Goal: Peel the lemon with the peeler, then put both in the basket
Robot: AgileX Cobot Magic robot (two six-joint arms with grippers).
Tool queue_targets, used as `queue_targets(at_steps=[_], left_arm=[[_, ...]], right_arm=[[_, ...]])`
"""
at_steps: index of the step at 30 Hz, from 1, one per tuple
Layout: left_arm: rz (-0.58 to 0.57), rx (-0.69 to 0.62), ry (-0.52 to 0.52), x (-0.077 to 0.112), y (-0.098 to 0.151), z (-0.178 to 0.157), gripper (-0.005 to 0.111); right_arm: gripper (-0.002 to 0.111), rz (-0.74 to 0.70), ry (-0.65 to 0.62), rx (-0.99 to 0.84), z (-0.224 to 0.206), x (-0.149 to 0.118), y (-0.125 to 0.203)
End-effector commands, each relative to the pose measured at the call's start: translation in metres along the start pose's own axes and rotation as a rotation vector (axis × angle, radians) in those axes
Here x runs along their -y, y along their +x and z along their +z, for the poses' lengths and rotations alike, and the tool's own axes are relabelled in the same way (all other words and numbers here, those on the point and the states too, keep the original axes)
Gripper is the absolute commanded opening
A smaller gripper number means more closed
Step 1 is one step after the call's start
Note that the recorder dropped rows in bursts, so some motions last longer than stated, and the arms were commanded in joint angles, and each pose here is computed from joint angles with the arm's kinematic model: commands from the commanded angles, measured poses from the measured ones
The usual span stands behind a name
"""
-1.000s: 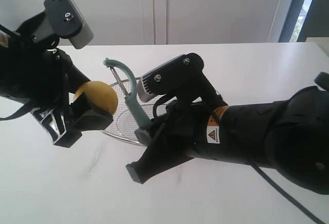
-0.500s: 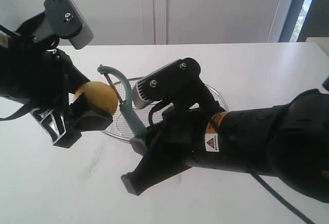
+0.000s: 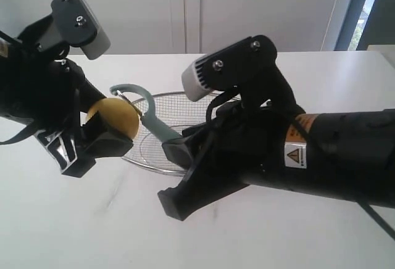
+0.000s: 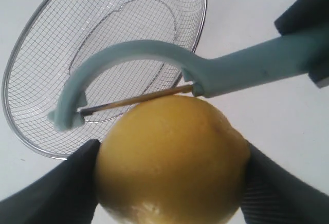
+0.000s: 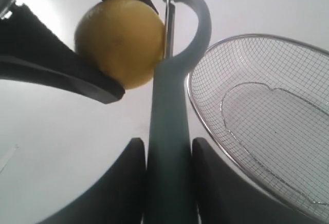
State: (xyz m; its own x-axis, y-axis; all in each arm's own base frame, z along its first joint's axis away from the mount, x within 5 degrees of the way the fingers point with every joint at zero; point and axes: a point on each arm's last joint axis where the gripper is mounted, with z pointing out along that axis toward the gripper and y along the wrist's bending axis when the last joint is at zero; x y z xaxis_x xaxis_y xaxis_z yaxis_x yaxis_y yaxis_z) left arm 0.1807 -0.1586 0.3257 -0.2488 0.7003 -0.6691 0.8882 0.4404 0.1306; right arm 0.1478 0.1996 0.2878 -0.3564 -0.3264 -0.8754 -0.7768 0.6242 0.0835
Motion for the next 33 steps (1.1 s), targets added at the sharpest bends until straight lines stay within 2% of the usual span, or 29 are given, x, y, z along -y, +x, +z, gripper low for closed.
queue_targets(at_steps=[1,10,18,21,33], left_arm=[[-0.015,0.014,0.005,0.001,0.000,-0.002,0.000],[-0.015,0.013,0.006,0.001,0.000,-0.002,0.000],[-0.015,0.013,0.006,0.001,0.000,-0.002,0.000],[-0.015,0.012,0.007,0.002,0.000,-0.002,0.000],[-0.011,0.006,-0.001,0.001,0.000,-0.002,0.000]], right_arm=[[0.000,-0.011,-0.010,0.071,-0.009,-0.002,-0.010],[0.000,-0.051,-0.011,0.231,-0.012,-0.003,-0.024],[0.000,-0.071,0.001,0.228,-0.012,0.000,-0.024],[0.000,-0.036,0.053,0.187,-0.012,0.014,-0.021],[0.000,0.041,0.236,0.205,-0.036,0.059,-0.025]])
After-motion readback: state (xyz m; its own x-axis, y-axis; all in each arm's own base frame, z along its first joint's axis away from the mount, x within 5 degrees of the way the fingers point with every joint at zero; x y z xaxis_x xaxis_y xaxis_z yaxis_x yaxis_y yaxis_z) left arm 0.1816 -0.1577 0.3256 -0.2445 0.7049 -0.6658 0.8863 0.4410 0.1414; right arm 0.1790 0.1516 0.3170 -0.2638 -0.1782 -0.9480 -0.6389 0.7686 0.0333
